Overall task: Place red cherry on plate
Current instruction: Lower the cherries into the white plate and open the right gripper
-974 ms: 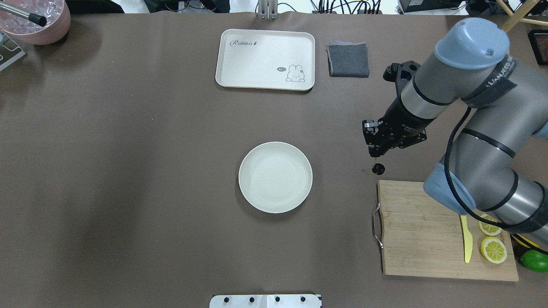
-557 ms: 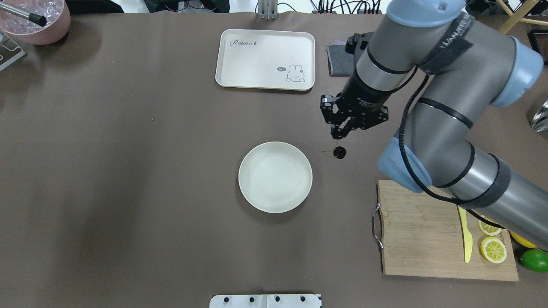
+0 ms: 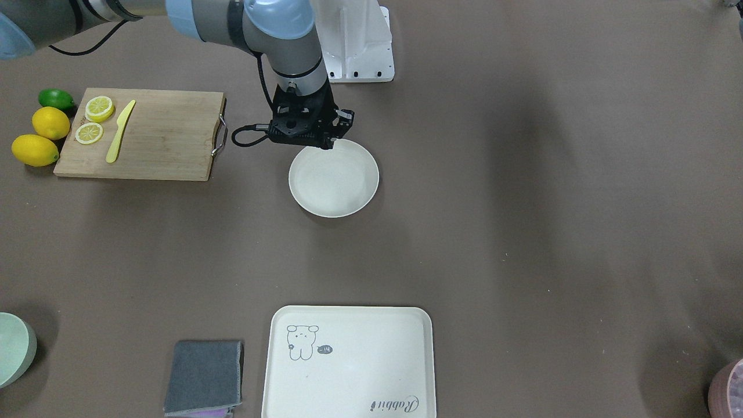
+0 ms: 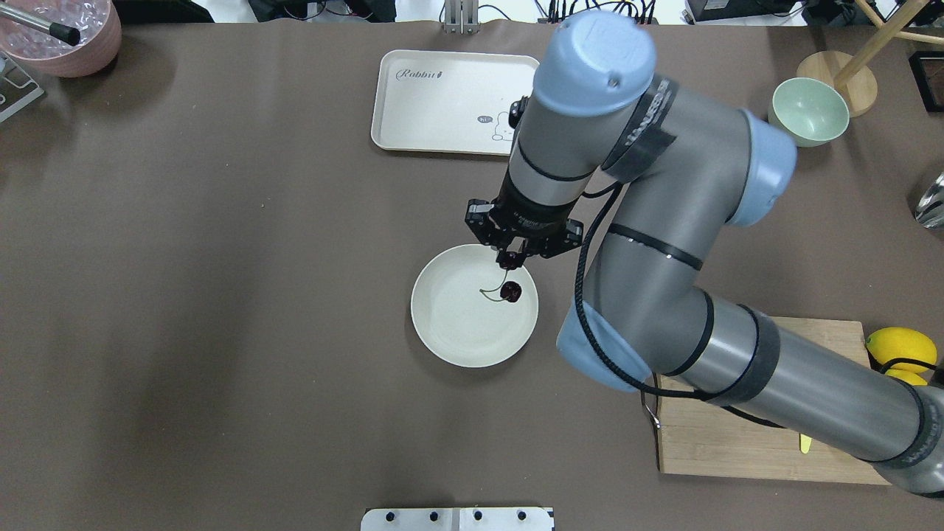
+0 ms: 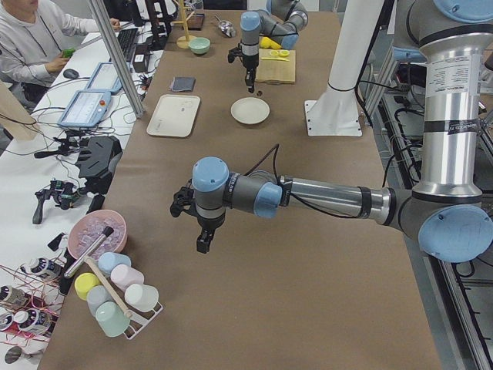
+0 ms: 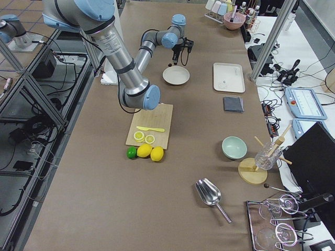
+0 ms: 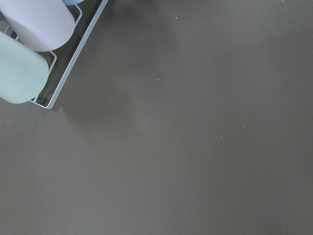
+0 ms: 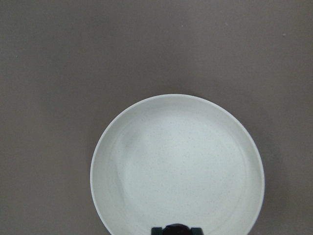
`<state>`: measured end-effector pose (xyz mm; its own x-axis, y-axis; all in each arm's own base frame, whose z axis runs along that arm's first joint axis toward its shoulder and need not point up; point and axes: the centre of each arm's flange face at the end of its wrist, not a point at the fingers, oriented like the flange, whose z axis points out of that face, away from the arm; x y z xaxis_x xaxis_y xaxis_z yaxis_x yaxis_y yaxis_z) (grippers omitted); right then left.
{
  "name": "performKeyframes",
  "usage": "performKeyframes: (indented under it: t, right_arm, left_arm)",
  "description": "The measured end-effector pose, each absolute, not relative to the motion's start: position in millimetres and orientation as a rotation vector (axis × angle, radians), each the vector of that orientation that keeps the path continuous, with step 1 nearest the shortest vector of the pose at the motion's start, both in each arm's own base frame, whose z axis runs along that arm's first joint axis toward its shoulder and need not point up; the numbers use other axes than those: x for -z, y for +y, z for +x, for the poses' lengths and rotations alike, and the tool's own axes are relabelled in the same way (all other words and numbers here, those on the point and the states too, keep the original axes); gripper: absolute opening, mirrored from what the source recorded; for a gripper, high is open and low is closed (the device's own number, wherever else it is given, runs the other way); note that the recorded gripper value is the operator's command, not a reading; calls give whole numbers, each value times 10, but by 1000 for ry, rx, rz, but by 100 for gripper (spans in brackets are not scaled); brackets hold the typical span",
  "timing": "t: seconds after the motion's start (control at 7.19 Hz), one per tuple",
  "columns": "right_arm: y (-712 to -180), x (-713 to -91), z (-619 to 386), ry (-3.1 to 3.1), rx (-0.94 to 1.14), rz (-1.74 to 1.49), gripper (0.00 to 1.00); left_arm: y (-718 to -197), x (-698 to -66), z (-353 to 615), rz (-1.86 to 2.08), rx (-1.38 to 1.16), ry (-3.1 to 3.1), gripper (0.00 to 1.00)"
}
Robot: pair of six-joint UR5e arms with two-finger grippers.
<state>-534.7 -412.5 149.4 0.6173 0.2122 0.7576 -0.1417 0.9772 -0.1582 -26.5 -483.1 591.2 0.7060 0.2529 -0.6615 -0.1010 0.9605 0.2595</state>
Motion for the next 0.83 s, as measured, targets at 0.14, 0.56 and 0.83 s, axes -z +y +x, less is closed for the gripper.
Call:
performKeyframes:
  t: [0.14, 0.56, 0.83]
  right_arm:
    - [-4081, -1611, -5529, -872, -215, -68, 10]
    - [-4080, -1741, -5680, -852, -231, -42, 100]
    - [-4124, -1733, -5646, -853, -242, -28, 100]
  left_arm:
    - [-4800, -5940, -267, 207, -199, 764, 98]
    - [-4758, -5985, -270, 201, -198, 764, 98]
    - [-4727, -6010, -272, 198, -197, 764, 98]
